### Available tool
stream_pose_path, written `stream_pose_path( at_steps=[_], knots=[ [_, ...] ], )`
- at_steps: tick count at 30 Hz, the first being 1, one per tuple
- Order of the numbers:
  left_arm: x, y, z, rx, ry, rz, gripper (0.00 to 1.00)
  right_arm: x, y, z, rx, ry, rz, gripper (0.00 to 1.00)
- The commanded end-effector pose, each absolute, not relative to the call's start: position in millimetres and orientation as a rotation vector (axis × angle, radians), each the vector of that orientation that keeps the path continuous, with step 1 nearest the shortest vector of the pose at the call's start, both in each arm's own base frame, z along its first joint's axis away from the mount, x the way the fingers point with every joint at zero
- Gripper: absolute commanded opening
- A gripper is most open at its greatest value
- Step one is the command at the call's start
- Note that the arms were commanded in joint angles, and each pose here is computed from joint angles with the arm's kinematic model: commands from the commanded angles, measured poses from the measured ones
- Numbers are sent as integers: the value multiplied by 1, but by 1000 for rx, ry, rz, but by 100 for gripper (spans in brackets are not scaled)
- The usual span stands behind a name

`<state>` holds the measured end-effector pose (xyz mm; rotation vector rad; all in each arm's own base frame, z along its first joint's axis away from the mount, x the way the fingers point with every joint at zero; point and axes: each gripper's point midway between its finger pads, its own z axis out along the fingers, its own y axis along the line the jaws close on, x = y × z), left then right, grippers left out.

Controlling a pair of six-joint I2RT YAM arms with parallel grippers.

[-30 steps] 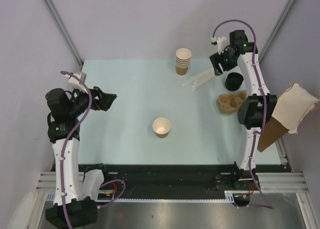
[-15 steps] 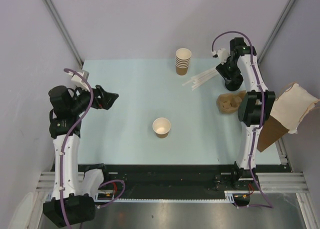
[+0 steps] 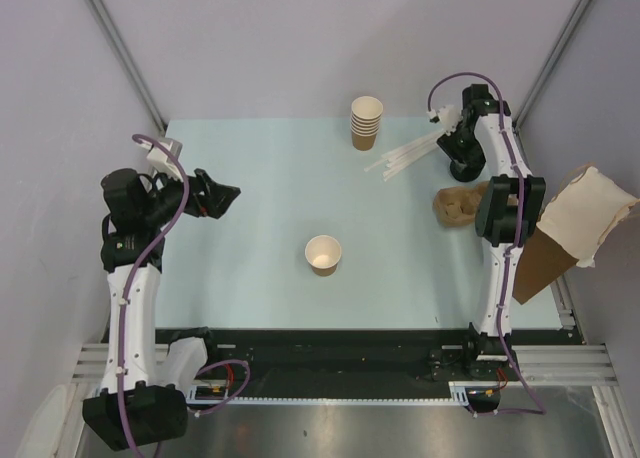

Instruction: Pack the takeout coffee

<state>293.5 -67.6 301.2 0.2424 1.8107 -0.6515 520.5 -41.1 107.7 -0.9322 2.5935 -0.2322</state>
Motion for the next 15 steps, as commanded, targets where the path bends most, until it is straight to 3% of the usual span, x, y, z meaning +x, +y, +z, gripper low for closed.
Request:
stream_pose_path(
  at_steps=[1,15],
  knots=[
    [294,-74,313,277,1768,-671,100,544,-49,124,-916,2511,-305,53],
    [296,-73,312,272,1772,-659,100,557,-50,116,-915,2483,-308,45]
  ],
)
